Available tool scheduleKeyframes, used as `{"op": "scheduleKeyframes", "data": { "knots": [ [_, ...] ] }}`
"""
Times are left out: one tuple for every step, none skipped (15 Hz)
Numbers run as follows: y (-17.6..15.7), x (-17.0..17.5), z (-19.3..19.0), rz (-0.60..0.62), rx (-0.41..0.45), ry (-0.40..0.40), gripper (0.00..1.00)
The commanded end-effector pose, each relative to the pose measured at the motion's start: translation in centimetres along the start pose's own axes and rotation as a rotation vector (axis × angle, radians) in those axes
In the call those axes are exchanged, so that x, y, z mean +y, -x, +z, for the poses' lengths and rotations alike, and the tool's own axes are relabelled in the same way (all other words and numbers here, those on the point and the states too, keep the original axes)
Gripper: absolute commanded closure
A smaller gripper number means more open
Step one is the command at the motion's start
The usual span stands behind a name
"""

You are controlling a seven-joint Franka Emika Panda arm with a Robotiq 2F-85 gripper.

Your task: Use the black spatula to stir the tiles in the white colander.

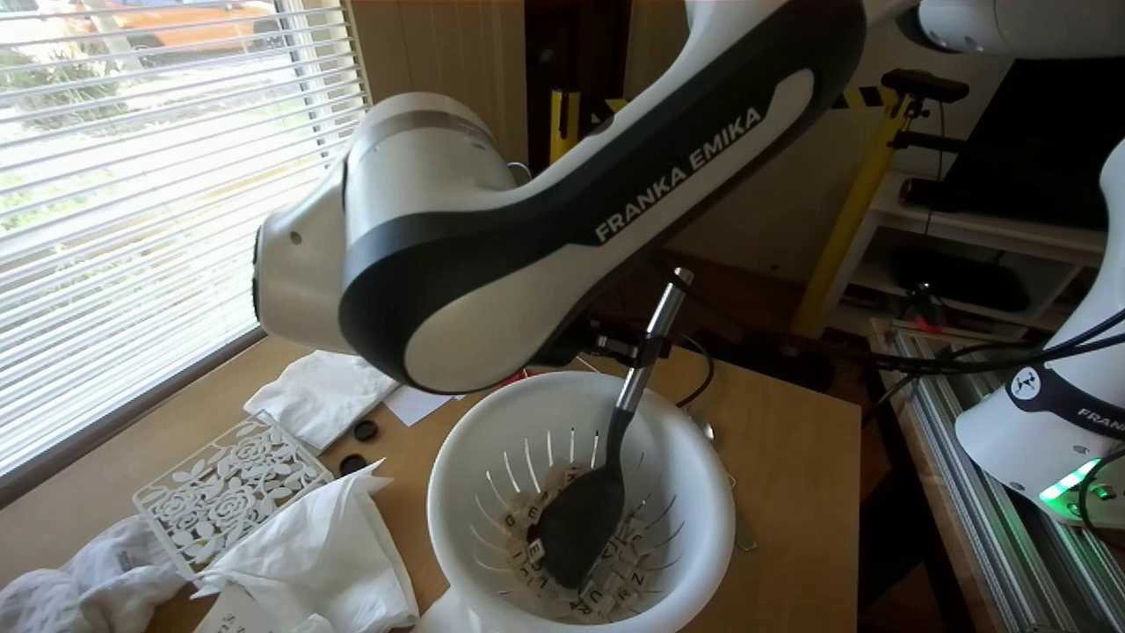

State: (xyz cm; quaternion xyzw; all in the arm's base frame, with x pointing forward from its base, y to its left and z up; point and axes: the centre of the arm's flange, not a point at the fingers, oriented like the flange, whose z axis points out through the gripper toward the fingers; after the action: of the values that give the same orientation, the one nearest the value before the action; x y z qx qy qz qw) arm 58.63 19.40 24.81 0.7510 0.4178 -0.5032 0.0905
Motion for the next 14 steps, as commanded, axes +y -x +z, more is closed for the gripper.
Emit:
{"op": "scheduleKeyframes", "data": {
  "knots": [
    [3.0,-1.3,2.0,0.063,-0.051,-0.057,0.94],
    [3.5,-1.6,2.1,0.061,-0.063,-0.074,0.94],
    [3.9,-1.8,2.1,0.055,-0.074,-0.090,0.94],
    [4.2,-2.2,2.1,0.033,-0.075,-0.116,0.94],
    [4.3,-2.6,2.1,-0.004,-0.063,-0.146,0.94],
    [4.1,-3.1,2.1,-0.031,-0.019,-0.179,0.94],
    [4.0,-3.4,2.0,-0.045,0.031,-0.200,0.94],
    [4.0,-3.7,1.9,-0.055,0.066,-0.213,0.94],
    [4.0,-3.9,1.7,-0.058,0.108,-0.225,0.94],
    [4.1,-4.0,1.5,-0.049,0.137,-0.223,0.94],
    [4.5,-4.2,1.3,-0.020,0.172,-0.213,0.94],
    [4.9,-4.4,1.2,0.018,0.186,-0.195,0.94],
    [5.5,-4.8,1.2,0.070,0.217,-0.177,0.94],
    [6.0,-5.3,1.2,0.121,0.258,-0.165,0.94]
  ]
}}
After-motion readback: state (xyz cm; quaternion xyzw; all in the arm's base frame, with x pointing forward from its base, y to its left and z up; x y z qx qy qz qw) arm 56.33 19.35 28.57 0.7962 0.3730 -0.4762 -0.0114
